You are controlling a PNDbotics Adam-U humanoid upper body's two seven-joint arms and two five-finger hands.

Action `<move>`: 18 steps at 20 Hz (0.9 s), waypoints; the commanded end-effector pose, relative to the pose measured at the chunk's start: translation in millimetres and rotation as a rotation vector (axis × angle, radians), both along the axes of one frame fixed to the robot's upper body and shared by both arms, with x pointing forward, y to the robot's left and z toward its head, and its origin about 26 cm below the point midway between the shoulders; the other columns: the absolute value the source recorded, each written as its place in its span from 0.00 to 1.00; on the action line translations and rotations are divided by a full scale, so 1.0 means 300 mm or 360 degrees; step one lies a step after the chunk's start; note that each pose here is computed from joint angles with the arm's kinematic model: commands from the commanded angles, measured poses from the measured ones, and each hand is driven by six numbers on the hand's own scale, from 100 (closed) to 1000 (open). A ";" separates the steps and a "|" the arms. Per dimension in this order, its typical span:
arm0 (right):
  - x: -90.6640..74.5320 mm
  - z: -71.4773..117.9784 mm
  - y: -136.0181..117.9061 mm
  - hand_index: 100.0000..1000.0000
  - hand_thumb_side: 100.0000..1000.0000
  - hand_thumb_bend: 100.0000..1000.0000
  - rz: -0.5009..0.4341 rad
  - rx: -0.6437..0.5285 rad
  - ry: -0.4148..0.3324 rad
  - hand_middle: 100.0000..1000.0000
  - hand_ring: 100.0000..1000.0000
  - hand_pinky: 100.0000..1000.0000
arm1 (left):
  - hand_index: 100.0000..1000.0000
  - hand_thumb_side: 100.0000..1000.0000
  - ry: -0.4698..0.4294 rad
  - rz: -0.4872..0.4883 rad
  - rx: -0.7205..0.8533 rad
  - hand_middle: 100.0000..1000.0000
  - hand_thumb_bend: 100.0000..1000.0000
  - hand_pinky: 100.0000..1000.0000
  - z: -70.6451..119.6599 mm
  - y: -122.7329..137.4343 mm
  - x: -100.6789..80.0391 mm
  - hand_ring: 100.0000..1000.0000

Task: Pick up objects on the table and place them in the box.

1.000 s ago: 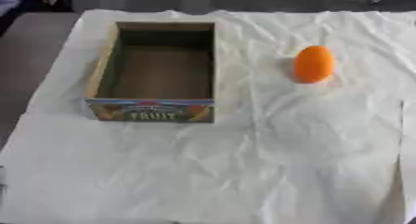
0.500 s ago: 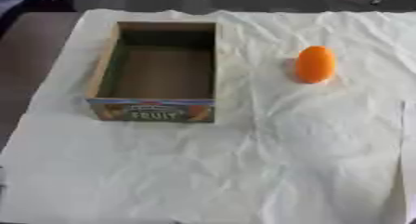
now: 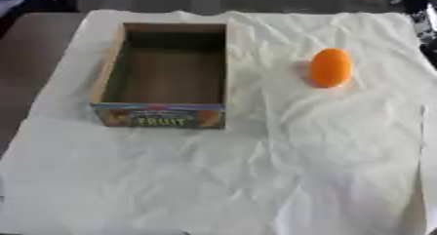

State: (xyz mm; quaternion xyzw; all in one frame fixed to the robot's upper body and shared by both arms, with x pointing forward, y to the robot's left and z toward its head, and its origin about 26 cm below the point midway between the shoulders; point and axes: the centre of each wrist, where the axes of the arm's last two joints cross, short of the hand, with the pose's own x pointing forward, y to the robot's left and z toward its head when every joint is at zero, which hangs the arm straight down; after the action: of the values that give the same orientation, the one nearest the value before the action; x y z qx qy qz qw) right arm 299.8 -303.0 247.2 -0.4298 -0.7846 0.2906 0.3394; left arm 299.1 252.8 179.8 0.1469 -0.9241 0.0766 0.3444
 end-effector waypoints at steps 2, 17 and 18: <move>-0.013 0.072 0.003 0.88 1.00 0.34 -0.0052 -0.0228 0.0010 0.77 0.86 0.86 | 0.71 0.71 -0.0031 -0.0021 0.0018 0.80 0.00 0.24 0.019 -0.003 -0.007 0.65; -0.027 0.174 -0.014 0.91 0.73 0.81 -0.0044 -0.0794 0.0374 0.82 0.92 0.90 | 0.71 0.71 -0.0028 -0.0038 0.0038 0.80 0.00 0.24 0.021 -0.005 -0.007 0.65; -0.029 0.181 -0.017 0.91 0.72 0.82 -0.0036 -0.0828 0.0401 0.82 0.92 0.90 | 0.71 0.71 -0.0028 -0.0038 0.0039 0.80 0.00 0.24 0.020 -0.005 -0.007 0.65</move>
State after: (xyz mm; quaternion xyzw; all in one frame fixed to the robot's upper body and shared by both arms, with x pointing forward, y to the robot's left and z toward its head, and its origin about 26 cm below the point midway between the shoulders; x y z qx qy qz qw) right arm 297.0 -307.0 286.2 -0.4609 -0.6413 0.5137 0.3353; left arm 299.1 251.2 179.4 0.1419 -0.9244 0.0703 0.3470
